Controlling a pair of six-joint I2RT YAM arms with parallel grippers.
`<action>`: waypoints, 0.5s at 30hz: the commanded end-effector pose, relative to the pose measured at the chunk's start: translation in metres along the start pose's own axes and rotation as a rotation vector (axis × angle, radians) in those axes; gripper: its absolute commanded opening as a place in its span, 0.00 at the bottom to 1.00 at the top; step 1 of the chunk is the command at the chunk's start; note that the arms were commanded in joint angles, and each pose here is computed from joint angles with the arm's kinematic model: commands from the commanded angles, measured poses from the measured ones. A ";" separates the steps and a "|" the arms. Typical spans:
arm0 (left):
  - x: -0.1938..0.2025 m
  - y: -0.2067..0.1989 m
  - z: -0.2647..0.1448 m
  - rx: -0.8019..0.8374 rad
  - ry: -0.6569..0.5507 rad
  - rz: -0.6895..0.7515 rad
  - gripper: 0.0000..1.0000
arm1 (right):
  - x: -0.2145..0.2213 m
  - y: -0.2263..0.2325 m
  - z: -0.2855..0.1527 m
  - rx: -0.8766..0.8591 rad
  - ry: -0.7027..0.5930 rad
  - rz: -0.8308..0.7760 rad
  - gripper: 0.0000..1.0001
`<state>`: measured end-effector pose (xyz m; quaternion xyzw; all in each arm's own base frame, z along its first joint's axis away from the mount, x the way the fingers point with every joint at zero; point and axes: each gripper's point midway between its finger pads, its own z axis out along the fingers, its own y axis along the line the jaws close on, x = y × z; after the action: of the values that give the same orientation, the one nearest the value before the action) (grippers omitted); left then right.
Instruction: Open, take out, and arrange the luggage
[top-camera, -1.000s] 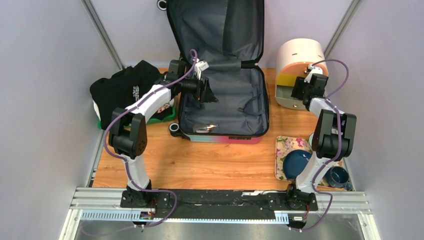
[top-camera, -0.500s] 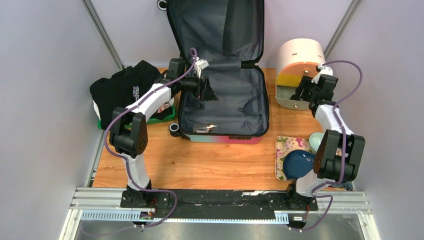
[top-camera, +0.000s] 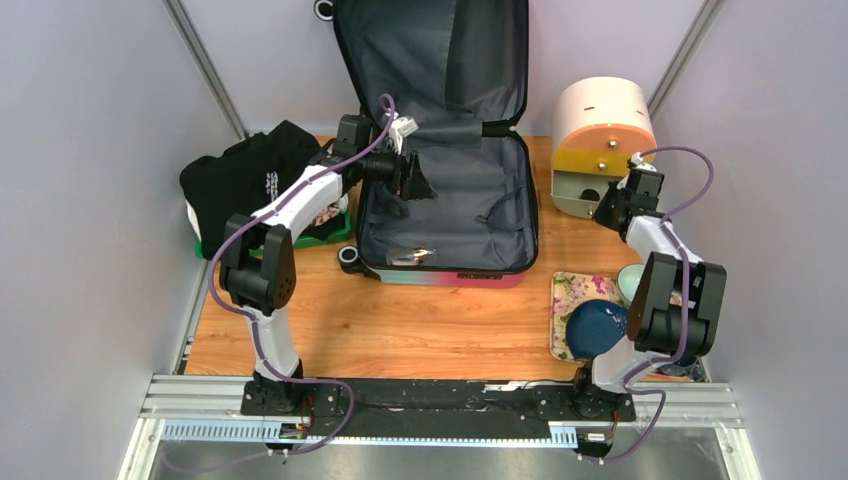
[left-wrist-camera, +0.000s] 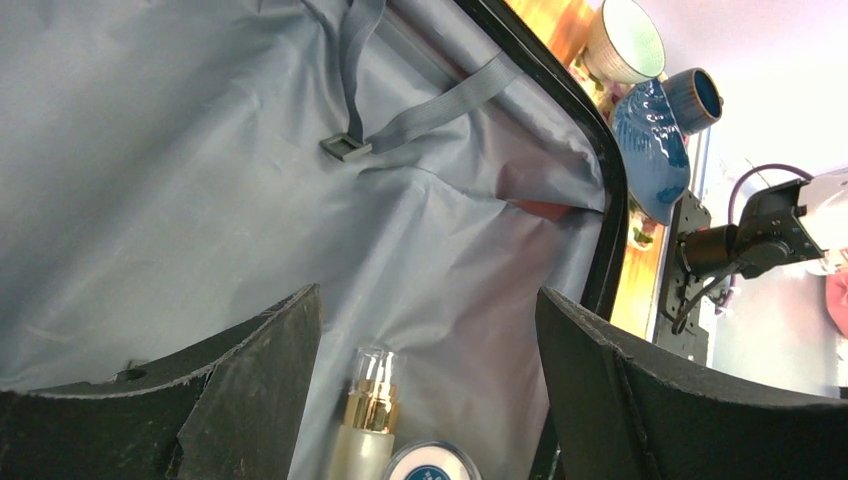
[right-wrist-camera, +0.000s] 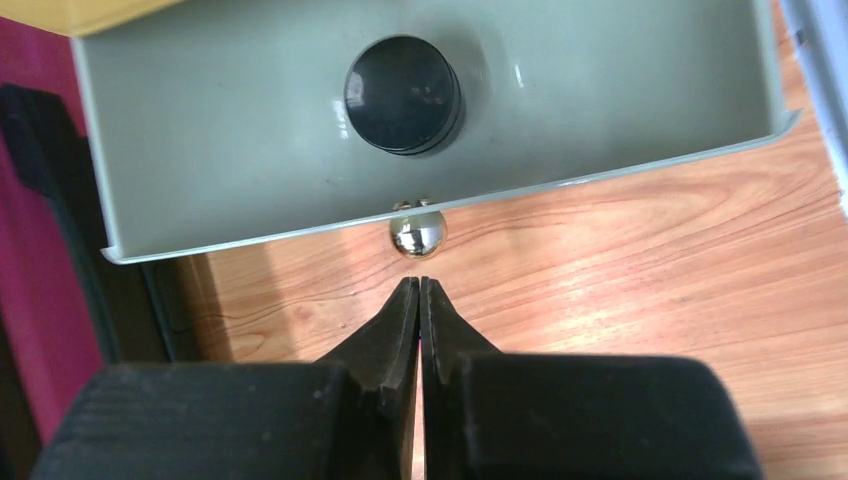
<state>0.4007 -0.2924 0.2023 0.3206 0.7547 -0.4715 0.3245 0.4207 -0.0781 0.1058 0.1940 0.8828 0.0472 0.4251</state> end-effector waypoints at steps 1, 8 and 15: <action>-0.015 0.000 -0.004 -0.003 -0.019 0.062 0.86 | -0.018 0.000 0.018 -0.003 -0.060 0.057 0.06; -0.010 -0.001 -0.010 -0.013 -0.006 0.070 0.86 | -0.059 0.012 0.048 -0.063 -0.195 0.082 0.19; -0.006 0.003 -0.014 -0.024 0.006 0.061 0.86 | -0.089 0.027 0.066 -0.094 -0.320 0.067 0.23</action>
<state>0.4004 -0.2837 0.1952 0.3262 0.7622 -0.4592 0.3191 0.4860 -0.0860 0.0799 0.2215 0.8562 0.0741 0.4608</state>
